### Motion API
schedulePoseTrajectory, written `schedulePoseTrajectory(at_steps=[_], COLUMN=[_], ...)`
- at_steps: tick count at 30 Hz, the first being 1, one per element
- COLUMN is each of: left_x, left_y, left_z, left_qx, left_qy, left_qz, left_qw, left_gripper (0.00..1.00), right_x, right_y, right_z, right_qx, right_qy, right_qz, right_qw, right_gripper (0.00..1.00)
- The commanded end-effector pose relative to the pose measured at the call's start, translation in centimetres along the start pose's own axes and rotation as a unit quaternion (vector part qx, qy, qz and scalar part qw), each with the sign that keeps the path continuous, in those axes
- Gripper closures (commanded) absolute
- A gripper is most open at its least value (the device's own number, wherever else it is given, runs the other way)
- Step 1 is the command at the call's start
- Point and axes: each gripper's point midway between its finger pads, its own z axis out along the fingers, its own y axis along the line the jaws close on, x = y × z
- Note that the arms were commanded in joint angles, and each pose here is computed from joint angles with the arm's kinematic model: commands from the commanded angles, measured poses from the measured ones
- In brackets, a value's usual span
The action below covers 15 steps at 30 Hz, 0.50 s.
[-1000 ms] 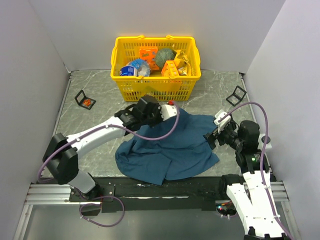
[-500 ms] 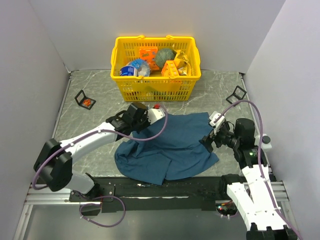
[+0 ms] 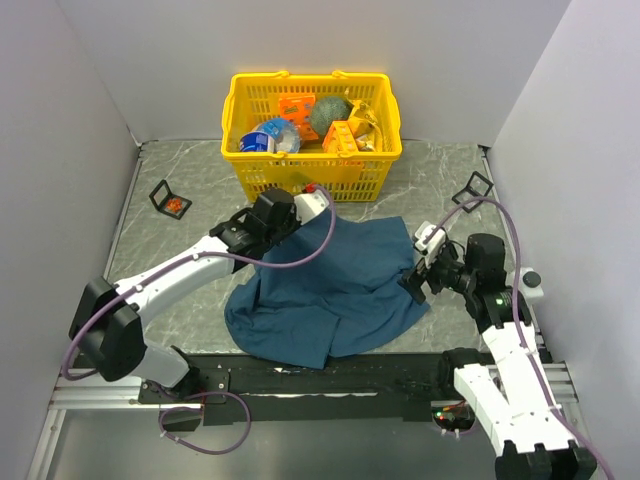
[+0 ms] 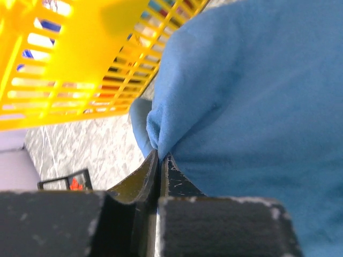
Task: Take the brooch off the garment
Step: Adjust the clothes at the center of the board.
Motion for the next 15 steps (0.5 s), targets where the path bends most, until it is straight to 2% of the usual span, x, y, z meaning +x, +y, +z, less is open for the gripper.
schedulePoseTrajectory(at_steps=[1, 7, 11, 12, 15], left_x=[-0.3, -5.3, -9.4, -11.5, -13.0], left_y=[2.0, 0.9, 2.7, 3.4, 0.1], left_z=[0.3, -1.2, -2.2, -3.0, -3.5], left_qx=[-0.05, 0.027, 0.015, 0.015, 0.097], left_qy=[-0.003, -0.084, -0.114, -0.136, -0.157], left_qz=[-0.023, -0.041, -0.047, -0.049, -0.036], left_qw=[0.998, 0.995, 0.992, 0.989, 0.982], left_gripper=[0.97, 0.99, 0.99, 0.99, 0.99], right_x=[-0.4, -1.3, -2.3, -2.4, -2.5], right_y=[-0.3, -0.6, -2.7, -3.0, -3.0], right_z=[0.5, 0.8, 0.5, 0.4, 0.4], right_qx=[-0.003, 0.011, 0.069, 0.076, 0.08], right_qy=[0.004, -0.003, -0.011, -0.013, -0.016], right_qz=[-0.016, -0.018, -0.004, -0.004, -0.006], right_qw=[1.0, 1.0, 0.998, 0.997, 0.997], right_gripper=[0.0, 0.0, 0.0, 0.0, 0.0])
